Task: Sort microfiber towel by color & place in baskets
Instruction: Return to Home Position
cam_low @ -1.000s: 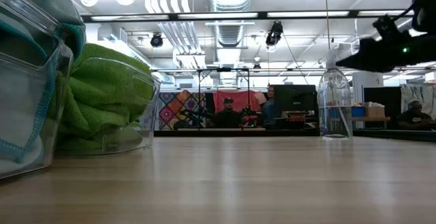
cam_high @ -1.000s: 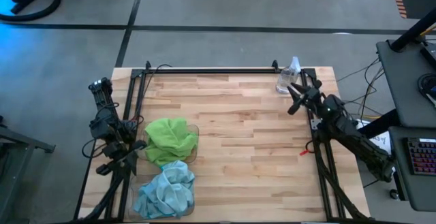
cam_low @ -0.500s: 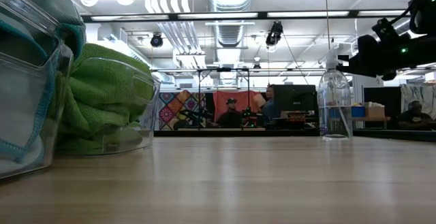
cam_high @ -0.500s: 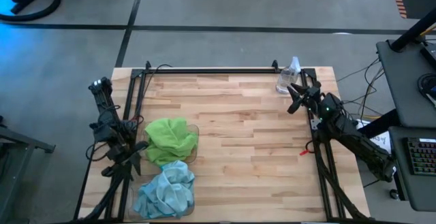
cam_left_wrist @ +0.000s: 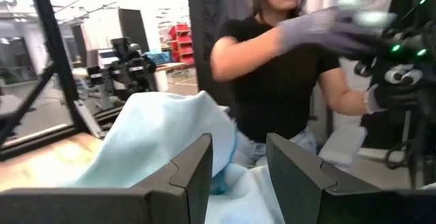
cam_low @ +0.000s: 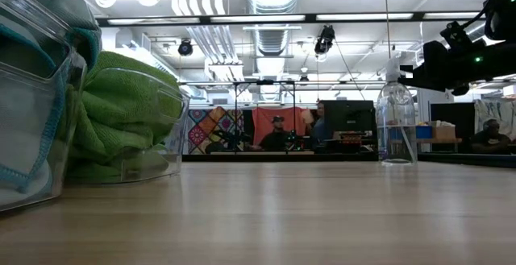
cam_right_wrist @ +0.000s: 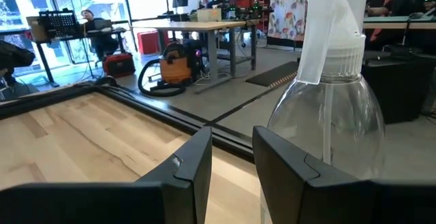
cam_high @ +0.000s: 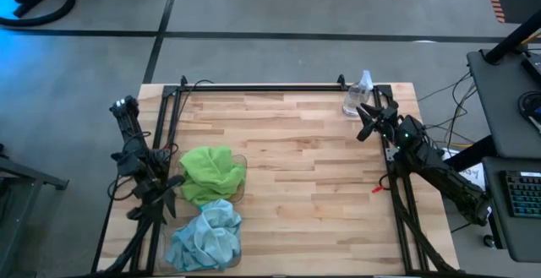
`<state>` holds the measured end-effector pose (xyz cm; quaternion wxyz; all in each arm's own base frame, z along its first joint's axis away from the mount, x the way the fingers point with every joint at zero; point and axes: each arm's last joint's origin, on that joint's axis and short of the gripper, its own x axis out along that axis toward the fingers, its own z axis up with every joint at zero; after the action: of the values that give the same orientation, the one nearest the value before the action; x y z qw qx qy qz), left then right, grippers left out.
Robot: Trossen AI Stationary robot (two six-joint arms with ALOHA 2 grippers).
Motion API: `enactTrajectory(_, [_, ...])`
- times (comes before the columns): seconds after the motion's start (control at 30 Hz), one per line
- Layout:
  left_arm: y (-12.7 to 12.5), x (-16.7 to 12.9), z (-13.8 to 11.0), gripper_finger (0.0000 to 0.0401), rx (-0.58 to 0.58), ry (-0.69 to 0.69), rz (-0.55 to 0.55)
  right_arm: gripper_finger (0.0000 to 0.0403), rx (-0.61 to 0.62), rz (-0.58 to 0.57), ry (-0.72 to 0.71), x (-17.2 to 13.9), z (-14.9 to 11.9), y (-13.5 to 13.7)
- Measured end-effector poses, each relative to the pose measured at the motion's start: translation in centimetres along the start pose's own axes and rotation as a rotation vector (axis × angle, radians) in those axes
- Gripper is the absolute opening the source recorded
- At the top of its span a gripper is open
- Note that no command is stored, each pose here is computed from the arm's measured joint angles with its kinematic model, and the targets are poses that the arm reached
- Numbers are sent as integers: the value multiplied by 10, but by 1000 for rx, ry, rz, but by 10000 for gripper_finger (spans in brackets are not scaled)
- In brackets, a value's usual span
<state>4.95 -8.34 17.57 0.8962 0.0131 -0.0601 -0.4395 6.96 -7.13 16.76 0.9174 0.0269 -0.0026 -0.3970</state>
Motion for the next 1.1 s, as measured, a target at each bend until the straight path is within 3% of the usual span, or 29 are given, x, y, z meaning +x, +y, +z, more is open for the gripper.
enactTrajectory(0.17, [1, 1, -1, 123, 15, 18, 36, 102, 0, 0, 0, 0, 0, 0])
enactTrajectory(0.4, [9, 2, -4, 123, -77, 42, 116, 102, 0, 0, 1, 0, 0, 0])
enactTrajectory(0.53, [24, 1, -8, 123, -123, 69, 268, 102, 0, 0, 1, 0, 0, 0])
enactTrajectory(0.77, [60, -11, -10, 123, -118, 67, 644, 102, 0, -1, 0, 0, 0, 0])
enactTrajectory(0.93, [77, -21, -15, 123, -148, 103, 779, 102, 0, -1, 0, 0, 0, 0])
enactTrajectory(1.1, [92, -30, -23, 123, -87, 224, 928, 102, 0, -1, 0, 0, 0, 0])
